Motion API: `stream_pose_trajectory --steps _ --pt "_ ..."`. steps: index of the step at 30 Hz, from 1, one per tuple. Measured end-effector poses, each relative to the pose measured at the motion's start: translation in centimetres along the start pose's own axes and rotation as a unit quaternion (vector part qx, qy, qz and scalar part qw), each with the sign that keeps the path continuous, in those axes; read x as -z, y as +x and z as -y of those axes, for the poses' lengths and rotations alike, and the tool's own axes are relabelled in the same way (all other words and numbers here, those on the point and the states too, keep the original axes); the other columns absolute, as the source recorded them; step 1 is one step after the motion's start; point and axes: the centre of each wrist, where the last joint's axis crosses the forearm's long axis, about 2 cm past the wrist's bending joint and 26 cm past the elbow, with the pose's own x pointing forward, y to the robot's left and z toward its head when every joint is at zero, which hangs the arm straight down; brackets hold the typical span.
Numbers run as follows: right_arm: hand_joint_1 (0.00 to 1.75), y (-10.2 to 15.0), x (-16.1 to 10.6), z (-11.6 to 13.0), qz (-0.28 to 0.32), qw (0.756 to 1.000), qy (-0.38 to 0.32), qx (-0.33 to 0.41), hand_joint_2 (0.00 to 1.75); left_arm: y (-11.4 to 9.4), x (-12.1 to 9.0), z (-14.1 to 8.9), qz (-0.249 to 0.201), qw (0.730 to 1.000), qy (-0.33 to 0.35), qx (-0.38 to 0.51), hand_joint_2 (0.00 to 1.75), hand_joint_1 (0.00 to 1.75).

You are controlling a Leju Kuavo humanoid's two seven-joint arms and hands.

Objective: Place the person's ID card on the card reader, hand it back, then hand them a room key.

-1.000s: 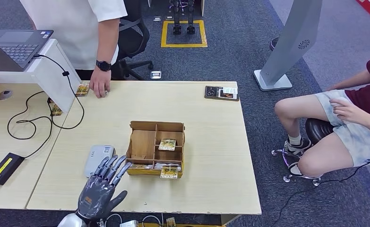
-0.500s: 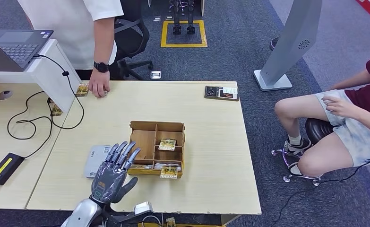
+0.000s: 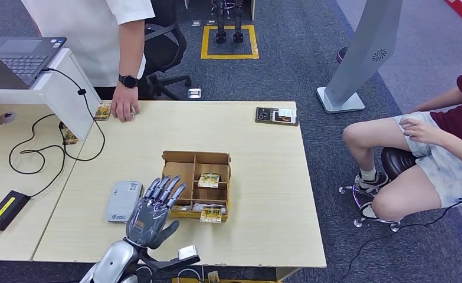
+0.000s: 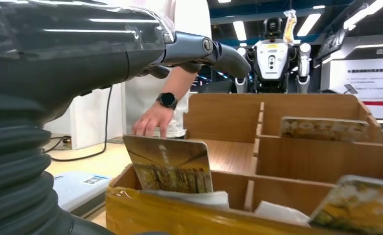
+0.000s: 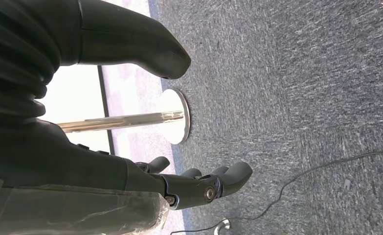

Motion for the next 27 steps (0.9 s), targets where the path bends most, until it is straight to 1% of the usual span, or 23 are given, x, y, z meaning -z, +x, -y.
stream_pose_trajectory --steps 1,3,4,5,12,20,27 --pt "0.00 0.00 0.01 0.02 0.000 1.000 0.000 0.000 1.75 0.07 0.12 0.08 0.002 1.000 -0.004 0.001 1.75 0.43" --pt "0.00 0.02 0.02 0.08 0.001 1.000 0.001 -0.002 1.75 0.17 0.41 0.21 0.003 1.000 -0.012 0.001 1.75 1.30" --pt "0.00 0.02 0.03 0.11 0.002 1.000 0.002 -0.002 1.75 0.24 0.55 0.24 0.003 1.000 -0.014 0.001 1.75 1.69" --pt "0.00 0.03 0.04 0.13 0.002 1.000 0.002 -0.003 1.75 0.29 0.68 0.27 0.002 1.000 -0.016 0.000 1.75 1.75" --pt "0.00 0.09 0.05 0.20 0.003 1.000 0.000 -0.006 1.75 0.30 0.87 0.41 -0.002 1.000 -0.022 -0.003 1.75 1.75" --pt "0.00 0.13 0.05 0.21 0.003 1.000 -0.002 -0.008 1.75 0.52 0.93 0.50 -0.019 1.000 -0.018 -0.008 1.75 1.75" --pt "0.00 0.14 0.04 0.20 0.003 1.000 -0.004 -0.009 1.75 0.73 0.99 0.50 -0.020 1.000 -0.014 -0.012 1.75 1.75"
